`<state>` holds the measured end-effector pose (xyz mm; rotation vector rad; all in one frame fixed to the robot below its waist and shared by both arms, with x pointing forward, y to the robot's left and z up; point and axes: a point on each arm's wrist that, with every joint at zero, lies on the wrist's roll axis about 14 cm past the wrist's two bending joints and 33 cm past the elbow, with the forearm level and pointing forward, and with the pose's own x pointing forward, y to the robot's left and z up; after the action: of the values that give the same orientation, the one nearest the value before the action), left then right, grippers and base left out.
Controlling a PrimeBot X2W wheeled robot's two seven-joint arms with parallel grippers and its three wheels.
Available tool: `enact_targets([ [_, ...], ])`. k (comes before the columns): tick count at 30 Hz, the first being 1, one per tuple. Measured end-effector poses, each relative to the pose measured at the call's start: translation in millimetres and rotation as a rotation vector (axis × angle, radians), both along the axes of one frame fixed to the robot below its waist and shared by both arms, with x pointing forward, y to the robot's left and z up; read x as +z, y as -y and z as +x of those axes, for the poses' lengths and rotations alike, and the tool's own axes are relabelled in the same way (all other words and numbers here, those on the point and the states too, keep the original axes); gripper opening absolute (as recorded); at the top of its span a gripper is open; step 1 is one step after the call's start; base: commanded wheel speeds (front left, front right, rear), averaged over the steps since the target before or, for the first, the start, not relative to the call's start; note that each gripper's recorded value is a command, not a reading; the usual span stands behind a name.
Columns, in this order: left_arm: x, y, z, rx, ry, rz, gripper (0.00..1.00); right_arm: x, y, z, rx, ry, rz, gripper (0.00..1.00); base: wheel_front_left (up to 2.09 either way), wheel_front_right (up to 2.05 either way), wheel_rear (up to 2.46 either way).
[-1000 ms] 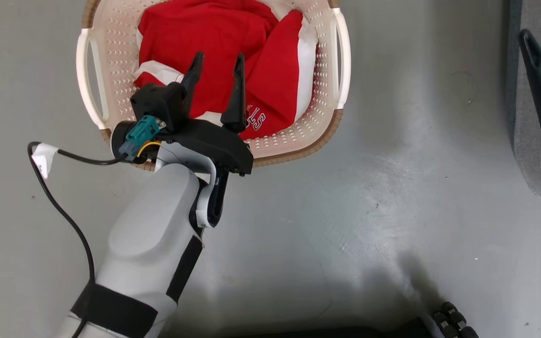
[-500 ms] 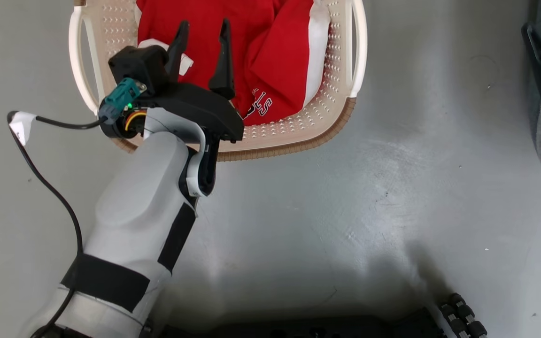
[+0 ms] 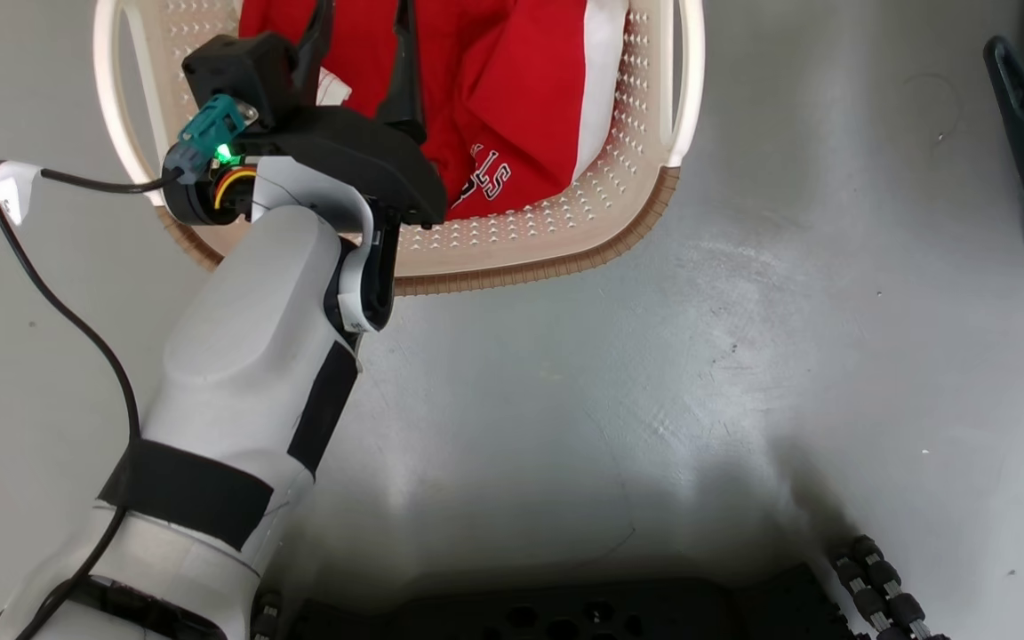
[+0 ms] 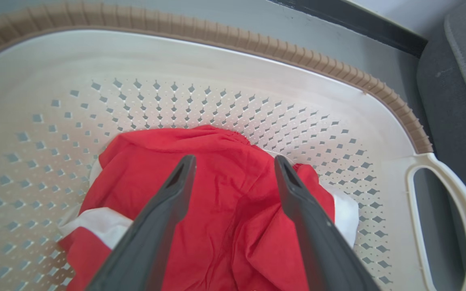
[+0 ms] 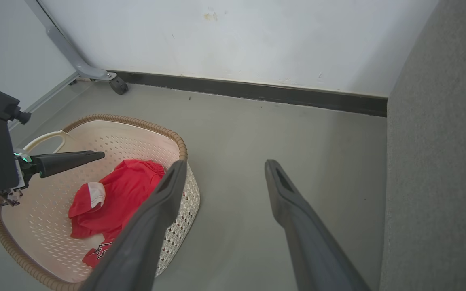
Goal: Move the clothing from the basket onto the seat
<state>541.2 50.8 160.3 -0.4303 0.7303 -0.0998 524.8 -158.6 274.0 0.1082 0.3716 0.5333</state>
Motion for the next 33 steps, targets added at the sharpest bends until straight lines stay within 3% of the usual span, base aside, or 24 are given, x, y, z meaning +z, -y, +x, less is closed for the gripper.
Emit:
enact_targets([
  [33,-52.8,0.8,10.4,-0.042,-0.077,0.071,1.00,-32.7,0.8,-6.7,0.002,-0.060,0.004,1.00,0.00,0.00,0.00],
])
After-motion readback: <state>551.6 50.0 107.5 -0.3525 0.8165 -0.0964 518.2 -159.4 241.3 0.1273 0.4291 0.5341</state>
